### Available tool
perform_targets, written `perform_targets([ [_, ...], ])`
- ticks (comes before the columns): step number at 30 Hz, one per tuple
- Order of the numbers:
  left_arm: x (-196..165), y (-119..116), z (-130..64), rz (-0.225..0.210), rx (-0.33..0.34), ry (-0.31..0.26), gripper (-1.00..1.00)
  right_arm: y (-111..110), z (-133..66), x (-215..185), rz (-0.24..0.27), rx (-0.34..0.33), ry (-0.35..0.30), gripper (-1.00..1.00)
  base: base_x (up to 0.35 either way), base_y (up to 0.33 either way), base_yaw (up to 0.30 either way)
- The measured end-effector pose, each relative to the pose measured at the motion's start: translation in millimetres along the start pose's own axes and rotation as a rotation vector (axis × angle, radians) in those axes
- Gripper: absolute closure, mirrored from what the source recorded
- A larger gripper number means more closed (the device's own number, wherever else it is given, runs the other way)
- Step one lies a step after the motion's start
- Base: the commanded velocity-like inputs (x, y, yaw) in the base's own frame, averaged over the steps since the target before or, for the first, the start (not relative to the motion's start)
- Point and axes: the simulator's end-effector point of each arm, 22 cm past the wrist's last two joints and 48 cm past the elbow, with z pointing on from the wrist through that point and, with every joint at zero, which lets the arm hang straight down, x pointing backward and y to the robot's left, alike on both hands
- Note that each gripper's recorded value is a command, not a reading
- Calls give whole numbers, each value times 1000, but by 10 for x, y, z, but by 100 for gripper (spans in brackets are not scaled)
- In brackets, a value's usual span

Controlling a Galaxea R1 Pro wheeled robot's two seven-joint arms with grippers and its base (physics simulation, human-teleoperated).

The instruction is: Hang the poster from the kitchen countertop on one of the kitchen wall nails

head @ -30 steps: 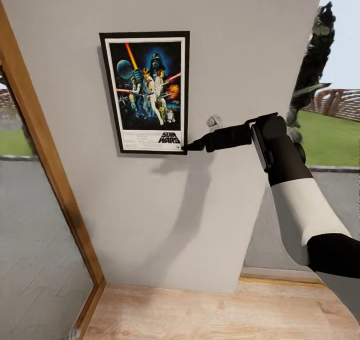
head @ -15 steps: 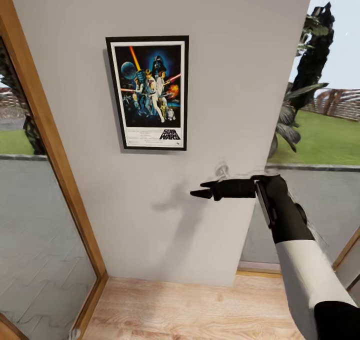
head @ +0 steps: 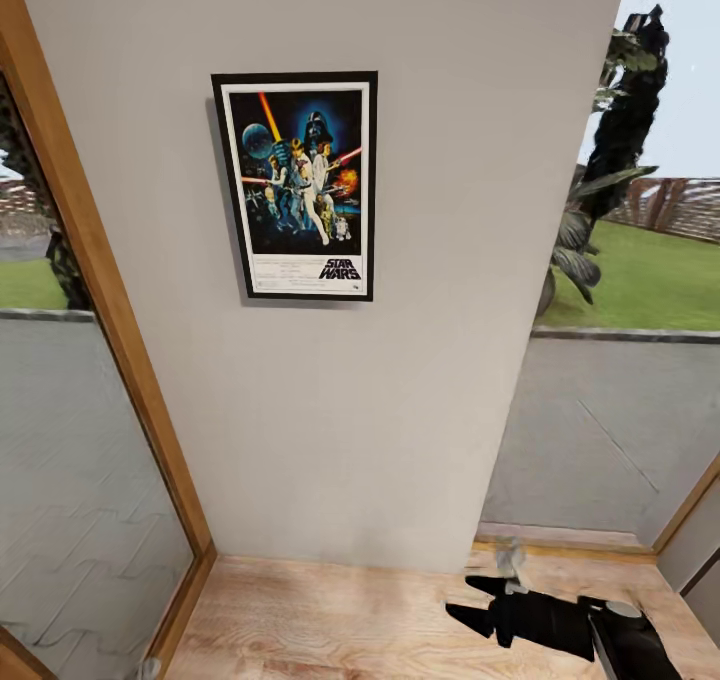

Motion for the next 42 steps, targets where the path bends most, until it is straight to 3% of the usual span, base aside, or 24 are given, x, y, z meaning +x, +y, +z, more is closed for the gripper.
perform_targets([
  [7, 0, 1, 0, 0, 0, 0, -100, -248, -256, 1411, 187, 37, 109, -100, 0, 0, 0],
  [10, 2, 1, 0, 1, -1, 1, -100, -297, -309, 1803, 254, 89, 146, -100, 0, 0, 0],
  [14, 2, 2, 0, 2, -1, 1, -100, -397, -358, 2099, 303, 171, 182, -100, 0, 0, 0],
  [15, 4, 3, 0, 2, -2, 1, -100, -555, -466, 2531, 362, 313, 252, -100, 0, 0, 0],
  [18, 3, 3, 0, 2, -2, 1, -100, -647, -553, 2770, 396, 407, 292, -100, 0, 0, 0],
  [19, -46, 2, 1, 12, -3, -22, -100, -888, -828, 3262, 420, 665, 402, -100, 0, 0, 0],
  [20, -52, 2, 1, 14, -3, -25, -100, -931, -893, 3354, 426, 729, 424, -100, 0, 0, 0],
  [22, -57, 4, 1, 15, -3, -27, -100, -930, -927, 3444, 431, 772, 446, -100, 0, 0, 0],
  [27, -64, 4, 0, 16, -3, -30, -100, -850, -1009, 3662, 455, 823, 498, -100, 0, 0, 0],
  [42, -67, 6, -1, 16, -4, -31, -100, -828, -1010, 3694, 461, 828, 505, -100, 0, 0, 0],
])
